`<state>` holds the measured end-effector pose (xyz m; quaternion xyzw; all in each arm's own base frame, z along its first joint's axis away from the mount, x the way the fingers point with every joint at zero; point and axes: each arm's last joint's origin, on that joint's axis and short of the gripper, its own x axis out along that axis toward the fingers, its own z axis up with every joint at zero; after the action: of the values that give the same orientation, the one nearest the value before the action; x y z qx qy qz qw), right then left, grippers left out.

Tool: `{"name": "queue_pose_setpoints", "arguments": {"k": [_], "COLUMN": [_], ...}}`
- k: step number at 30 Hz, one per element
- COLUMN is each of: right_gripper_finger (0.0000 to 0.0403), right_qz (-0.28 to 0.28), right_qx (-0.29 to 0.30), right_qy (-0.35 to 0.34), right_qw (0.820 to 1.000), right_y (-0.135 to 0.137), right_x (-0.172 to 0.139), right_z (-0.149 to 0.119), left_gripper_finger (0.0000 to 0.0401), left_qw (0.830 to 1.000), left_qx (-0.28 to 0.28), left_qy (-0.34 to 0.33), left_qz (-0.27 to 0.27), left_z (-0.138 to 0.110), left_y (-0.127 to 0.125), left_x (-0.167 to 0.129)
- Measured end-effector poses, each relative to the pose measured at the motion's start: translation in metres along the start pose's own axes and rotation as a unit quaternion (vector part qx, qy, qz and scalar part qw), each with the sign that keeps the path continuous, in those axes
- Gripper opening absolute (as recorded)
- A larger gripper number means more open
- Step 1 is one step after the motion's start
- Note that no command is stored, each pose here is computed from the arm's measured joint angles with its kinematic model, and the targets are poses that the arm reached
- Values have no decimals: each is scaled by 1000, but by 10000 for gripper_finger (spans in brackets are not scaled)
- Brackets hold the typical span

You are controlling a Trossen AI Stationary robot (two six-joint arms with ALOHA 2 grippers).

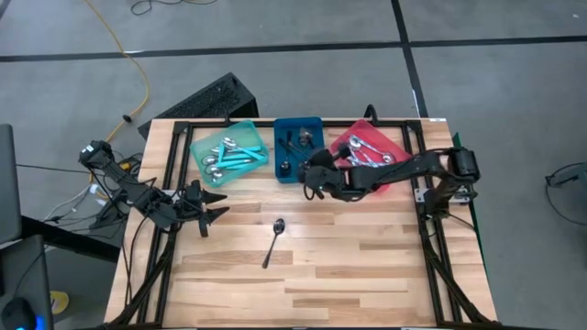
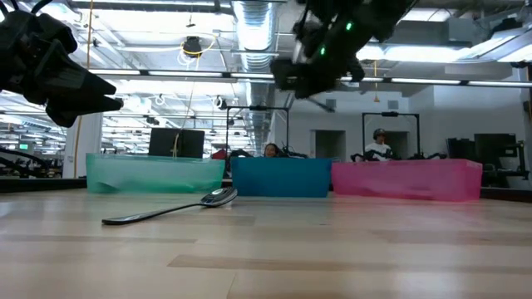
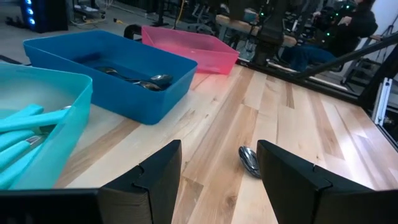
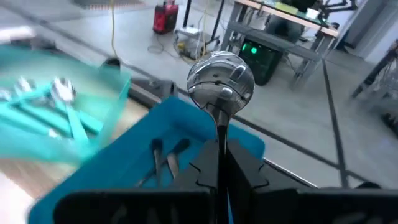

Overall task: Sort silverware by color (type)
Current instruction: Put the black spoon into the blue bin

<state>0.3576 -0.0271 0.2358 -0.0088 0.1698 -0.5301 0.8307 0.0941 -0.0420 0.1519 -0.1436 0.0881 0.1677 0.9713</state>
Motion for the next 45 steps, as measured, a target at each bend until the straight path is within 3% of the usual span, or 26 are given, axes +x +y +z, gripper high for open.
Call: {"name": "queue_pose_setpoints", "arguments": {"k": [8, 13, 19, 26, 33, 45], "right_gripper_finger": [35, 35, 35, 35, 36, 36], "right_qz": [14, 77, 79, 156, 158, 196], "right_qx": [-51, -35, 6, 105, 92, 118], "right_qy": [-16, -21, -56, -95, -80, -110], "right_qw": [998, 996, 995, 978, 980, 967], "right_y": [20, 20, 7, -16, -25, -11], "right_x": [33, 47, 59, 72, 75, 94], "right_z": [-17, -13, -13, -35, -53, -84], "left_gripper_finger": [194, 194, 194, 194, 194, 194], "left_qw": [1000, 1000, 1000, 1000, 1000, 1000], "left_qx": [2, 5, 6, 10, 10, 9], "left_qy": [0, 0, 0, 1, 0, 0], "left_qz": [0, 0, -1, -1, 0, -1], "left_z": [0, 0, 0, 0, 0, 0], "left_y": [0, 0, 0, 0, 0, 0], "left_x": [0, 0, 0, 0, 0, 0]}}
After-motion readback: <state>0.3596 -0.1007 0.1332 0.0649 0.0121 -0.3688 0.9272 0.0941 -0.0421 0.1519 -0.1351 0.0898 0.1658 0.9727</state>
